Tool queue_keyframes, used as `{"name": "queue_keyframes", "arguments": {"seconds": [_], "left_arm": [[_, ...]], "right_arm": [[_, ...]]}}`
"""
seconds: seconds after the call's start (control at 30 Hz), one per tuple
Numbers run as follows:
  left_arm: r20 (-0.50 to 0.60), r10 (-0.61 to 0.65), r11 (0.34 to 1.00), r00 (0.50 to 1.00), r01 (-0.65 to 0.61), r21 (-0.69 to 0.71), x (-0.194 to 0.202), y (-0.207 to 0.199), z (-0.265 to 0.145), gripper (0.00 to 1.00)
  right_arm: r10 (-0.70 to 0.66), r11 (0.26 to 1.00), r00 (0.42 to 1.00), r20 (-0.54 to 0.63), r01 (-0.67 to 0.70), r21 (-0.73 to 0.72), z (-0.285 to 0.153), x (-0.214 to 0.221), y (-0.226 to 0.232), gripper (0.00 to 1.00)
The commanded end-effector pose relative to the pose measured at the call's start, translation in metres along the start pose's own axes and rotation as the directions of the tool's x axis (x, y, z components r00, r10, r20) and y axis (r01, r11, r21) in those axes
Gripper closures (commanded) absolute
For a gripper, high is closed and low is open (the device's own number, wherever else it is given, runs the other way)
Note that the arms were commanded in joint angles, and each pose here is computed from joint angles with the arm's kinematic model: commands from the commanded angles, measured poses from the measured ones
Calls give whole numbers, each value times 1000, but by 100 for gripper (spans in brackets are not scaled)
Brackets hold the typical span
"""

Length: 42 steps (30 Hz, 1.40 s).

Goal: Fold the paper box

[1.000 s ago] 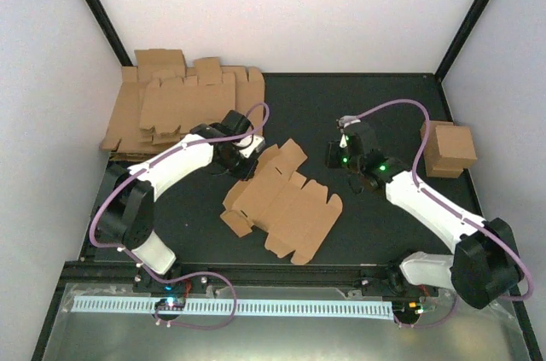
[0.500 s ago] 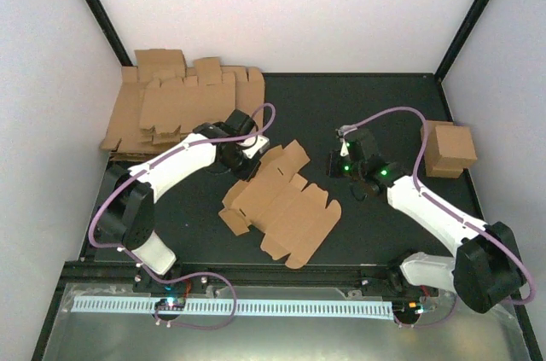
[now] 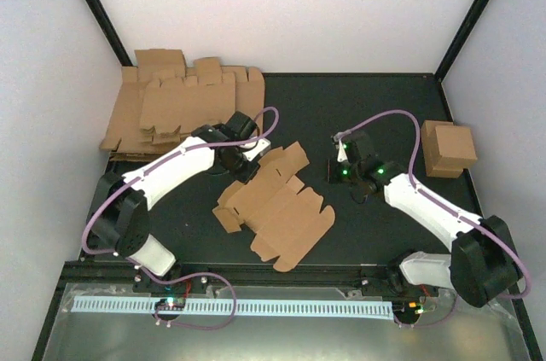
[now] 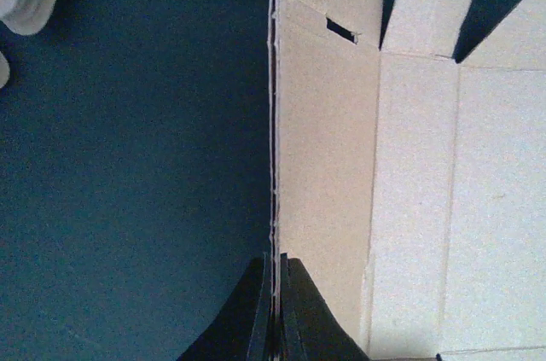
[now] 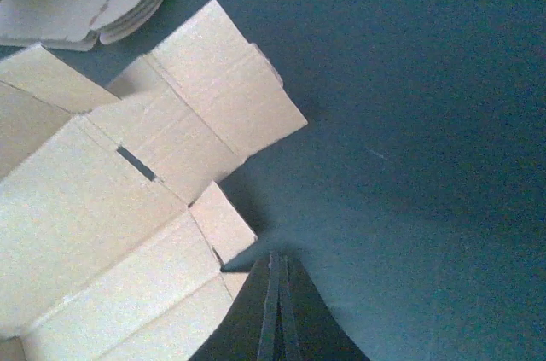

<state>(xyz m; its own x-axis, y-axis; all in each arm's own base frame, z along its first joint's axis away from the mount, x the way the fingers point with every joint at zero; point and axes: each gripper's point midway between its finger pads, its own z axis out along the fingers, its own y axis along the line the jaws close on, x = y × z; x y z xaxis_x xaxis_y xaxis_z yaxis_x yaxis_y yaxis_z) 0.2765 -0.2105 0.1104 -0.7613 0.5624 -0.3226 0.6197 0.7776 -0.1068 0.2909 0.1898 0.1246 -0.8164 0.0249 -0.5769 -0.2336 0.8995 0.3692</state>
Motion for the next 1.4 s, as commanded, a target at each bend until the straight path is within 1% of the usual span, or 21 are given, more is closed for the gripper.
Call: {"name": "queue_keyframes", "arguments": {"seconds": [0.0, 0.23, 0.4, 0.63, 1.1, 1.17, 1.37], "left_arm": [[14, 63, 995, 998, -62, -75, -1, 3, -11, 98], [12, 145, 975, 989, -141, -172, -5, -4, -14, 98], [50, 154, 975, 987, -143, -173, -4, -10, -20, 99], [69, 166, 976, 984, -154, -152, -6, -17, -21, 98], [29, 182, 970, 983, -175, -166, -3, -18, -8, 98], [22, 180, 970, 983, -174, -168, -2, -18, -6, 98], [0, 176, 965, 984, -173, -199, 1, -12, -1, 98]], "right_arm": [[-11, 1000, 996, -88, 9, -26, 7, 18, 1, 98], [6, 984, 979, -202, -42, -175, 24, 37, 24, 98], [19, 974, 967, -255, -76, -214, 41, 47, 29, 98], [19, 984, 961, -274, -67, -165, 63, 48, 19, 98], [21, 986, 956, -294, -68, -152, 100, 39, 17, 98], [20, 984, 955, -296, -71, -163, 101, 38, 20, 98], [14, 984, 968, -250, -58, -170, 88, 27, 23, 98]]}}
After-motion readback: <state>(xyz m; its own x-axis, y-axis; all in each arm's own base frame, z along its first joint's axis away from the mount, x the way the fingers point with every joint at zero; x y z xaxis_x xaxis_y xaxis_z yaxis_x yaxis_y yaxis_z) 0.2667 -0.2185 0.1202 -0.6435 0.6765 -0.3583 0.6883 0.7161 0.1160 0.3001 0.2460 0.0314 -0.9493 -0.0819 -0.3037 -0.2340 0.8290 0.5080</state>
